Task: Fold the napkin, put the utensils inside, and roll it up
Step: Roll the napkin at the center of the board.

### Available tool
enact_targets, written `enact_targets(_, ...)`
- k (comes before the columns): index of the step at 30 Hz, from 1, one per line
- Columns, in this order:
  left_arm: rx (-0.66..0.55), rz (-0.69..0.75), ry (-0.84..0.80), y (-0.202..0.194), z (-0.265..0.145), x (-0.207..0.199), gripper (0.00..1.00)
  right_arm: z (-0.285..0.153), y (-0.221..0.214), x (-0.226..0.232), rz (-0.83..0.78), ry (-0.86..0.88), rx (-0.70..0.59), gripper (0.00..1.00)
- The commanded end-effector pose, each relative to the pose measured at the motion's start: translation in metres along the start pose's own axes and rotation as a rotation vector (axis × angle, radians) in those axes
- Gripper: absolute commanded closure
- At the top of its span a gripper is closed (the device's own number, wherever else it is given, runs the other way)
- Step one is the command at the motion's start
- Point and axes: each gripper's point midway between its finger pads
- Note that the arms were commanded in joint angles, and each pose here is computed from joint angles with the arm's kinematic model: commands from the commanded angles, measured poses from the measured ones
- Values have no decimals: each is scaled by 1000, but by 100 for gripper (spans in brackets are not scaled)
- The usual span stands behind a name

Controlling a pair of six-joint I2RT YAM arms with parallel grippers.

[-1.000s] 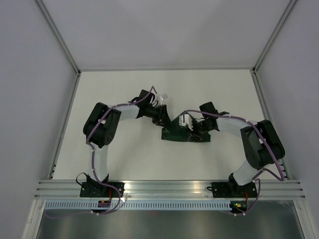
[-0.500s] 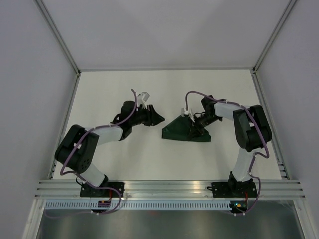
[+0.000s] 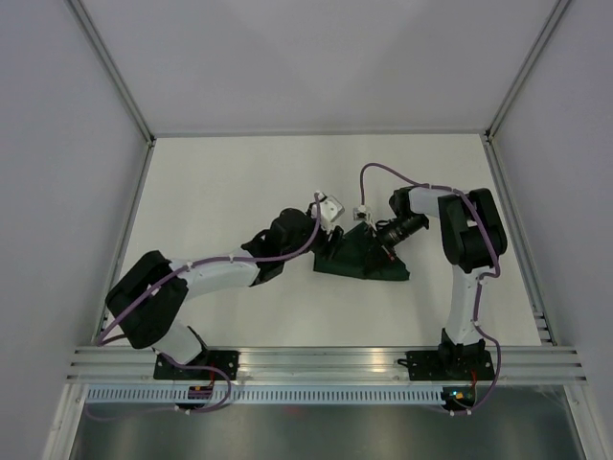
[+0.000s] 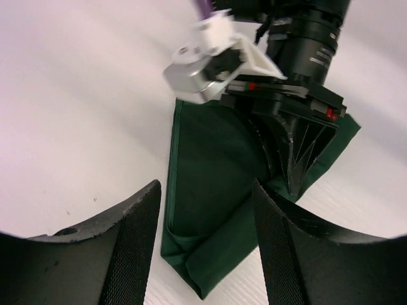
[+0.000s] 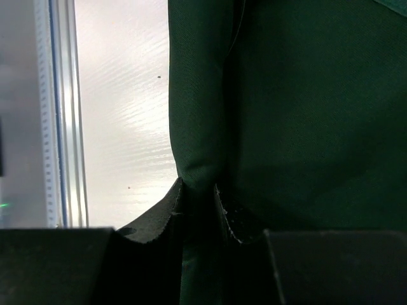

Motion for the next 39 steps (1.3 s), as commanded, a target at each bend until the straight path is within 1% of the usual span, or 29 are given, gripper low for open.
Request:
enact_targets(1,65,326,22,-5,14,-11,36,5,-36,-21,-12,-20,130,92)
enact_targets(2,78,383,10,-8,17,-14,36,4,-35,-22,-12,-20,127,92)
enact_targets(5,86,489,-38,-17,22,-34,37,4,-35,-23,2,-14,124,92)
enact_targets(11,75,578,-166,-29,21,-67,36,2,-35,-24,22,-5,112,92)
enact_targets(14,79,640,-222,-39,22,-85,35,2,-35,-25,28,-4,109,92)
enact_targets(15,93,661,-250,-48,23,-94,35,2,-35,-25,30,-3,108,92)
enact_targets(21,120,753,-315,-71,30,-116,34,2,-35,-26,35,-2,104,92)
enact_targets(22,132,759,-316,-77,33,-116,34,2,-35,-25,38,0,105,92)
enact_targets(27,98,817,-271,-75,41,-110,32,2,-35,-26,42,0,104,92)
enact_targets(28,102,830,-247,-74,43,-106,32,2,-35,-26,41,0,105,92)
enact_targets(33,143,887,-276,-90,46,-105,33,2,-35,-26,45,1,108,92)
enact_targets(36,205,908,-314,-106,43,-104,38,2,-35,-26,45,2,108,92)
enact_targets(38,225,911,-319,-110,44,-103,41,1,-36,-26,48,4,106,92)
enact_targets(39,224,903,-345,-112,44,-106,45,1,-36,-26,48,3,107,92)
Point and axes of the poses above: each gripper's point midway between its finger pads, its own z axis out along the fingers, its own x axis along the line the jaws close on, y = z × x, and after that the axes turned 6 degrees about z, right-handed
